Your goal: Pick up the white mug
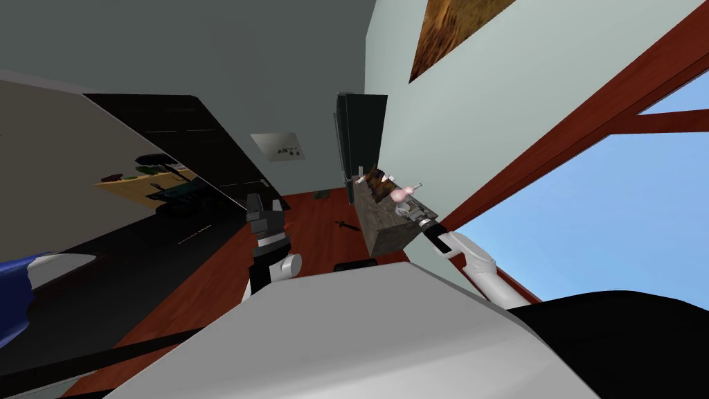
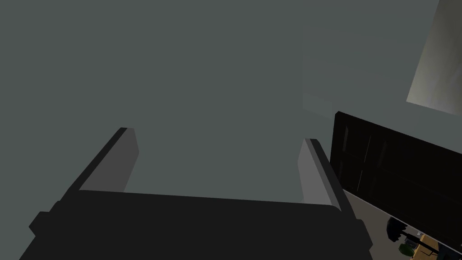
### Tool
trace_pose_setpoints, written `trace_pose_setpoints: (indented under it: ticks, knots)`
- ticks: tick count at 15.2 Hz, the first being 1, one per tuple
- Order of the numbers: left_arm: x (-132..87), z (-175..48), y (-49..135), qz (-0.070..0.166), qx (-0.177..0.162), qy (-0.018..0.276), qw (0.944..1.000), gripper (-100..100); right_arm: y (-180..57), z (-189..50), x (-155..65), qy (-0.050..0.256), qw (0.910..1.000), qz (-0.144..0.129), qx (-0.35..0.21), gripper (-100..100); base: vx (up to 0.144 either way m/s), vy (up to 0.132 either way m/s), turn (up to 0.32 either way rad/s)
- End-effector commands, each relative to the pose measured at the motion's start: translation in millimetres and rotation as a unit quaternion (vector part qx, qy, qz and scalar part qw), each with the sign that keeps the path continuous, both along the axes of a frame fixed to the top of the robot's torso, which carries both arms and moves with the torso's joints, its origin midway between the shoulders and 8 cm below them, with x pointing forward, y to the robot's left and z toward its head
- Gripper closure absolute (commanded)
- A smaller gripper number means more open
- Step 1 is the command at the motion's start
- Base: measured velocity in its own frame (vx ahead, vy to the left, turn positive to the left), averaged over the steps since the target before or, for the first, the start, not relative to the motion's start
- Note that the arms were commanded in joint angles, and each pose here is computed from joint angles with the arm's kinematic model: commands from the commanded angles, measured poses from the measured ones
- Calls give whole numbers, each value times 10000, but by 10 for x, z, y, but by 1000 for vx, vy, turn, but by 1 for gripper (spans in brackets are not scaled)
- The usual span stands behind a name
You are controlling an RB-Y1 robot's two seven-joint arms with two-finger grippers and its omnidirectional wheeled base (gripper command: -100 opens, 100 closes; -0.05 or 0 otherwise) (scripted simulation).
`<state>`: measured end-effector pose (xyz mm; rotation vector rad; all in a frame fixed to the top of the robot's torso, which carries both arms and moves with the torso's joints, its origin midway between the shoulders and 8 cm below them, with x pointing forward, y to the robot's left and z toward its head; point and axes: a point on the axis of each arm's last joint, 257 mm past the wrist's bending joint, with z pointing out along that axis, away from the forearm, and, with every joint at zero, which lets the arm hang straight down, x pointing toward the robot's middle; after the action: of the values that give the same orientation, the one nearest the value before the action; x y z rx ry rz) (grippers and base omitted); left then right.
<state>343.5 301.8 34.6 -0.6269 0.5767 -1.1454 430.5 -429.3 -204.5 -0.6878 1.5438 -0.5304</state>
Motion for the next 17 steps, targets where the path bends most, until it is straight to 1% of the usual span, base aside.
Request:
trace_pose_setpoints:
  ticks: [1,2,3,4,6,7,9,10,12,13,16,17]
  knots:
    - [0,0,0,0,0,0,10000,0,-150,-89,9,114,9984,-83,-542,-100,12,36,59]
    - [0,0,0,0,0,0,10000,0,-150,-89,9,114,9984,-83,-549,-100,11,33,48]
    - [0,0,0,0,0,0,10000,0,-258,-146,3,199,9956,-137,-908,-100,12,35,58]
    - [0,0,0,0,0,0,10000,0,-258,-146,3,199,9956,-137,-908,-100,13,31,43]
    - [0,0,0,0,0,0,10000,0,-464,-258,-20,377,9871,-233,-1539,-100,15,36,68]
    - [0,0,0,0,0,0,10000,0,-464,-258,-20,376,9867,-229,-1567,-100,16,38,62]
    - [0,0,0,0,0,0,10000,0,-651,-369,-59,559,9752,-303,-2122,-100,18,35,58]
    - [0,0,0,0,0,0,10000,0,-651,-369,-59,559,9748,-300,-2137,-100,16,30,48]
    - [0,0,0,0,0,0,10000,0,-813,-484,-113,744,9619,-349,-2607,-100,15,23,41]
    - [0,0,0,0,0,0,10000,0,-813,-484,-113,744,9619,-349,-2607,-100,17,18,39]
    - [0,0,0,0,0,0,10000,0,-998,-671,-220,1020,9444,-385,-3102,-100,18,9,44]
    - [0,0,0,0,0,0,10000,0,-998,-671,-220,1020,9444,-385,-3102,-100,17,1,24]
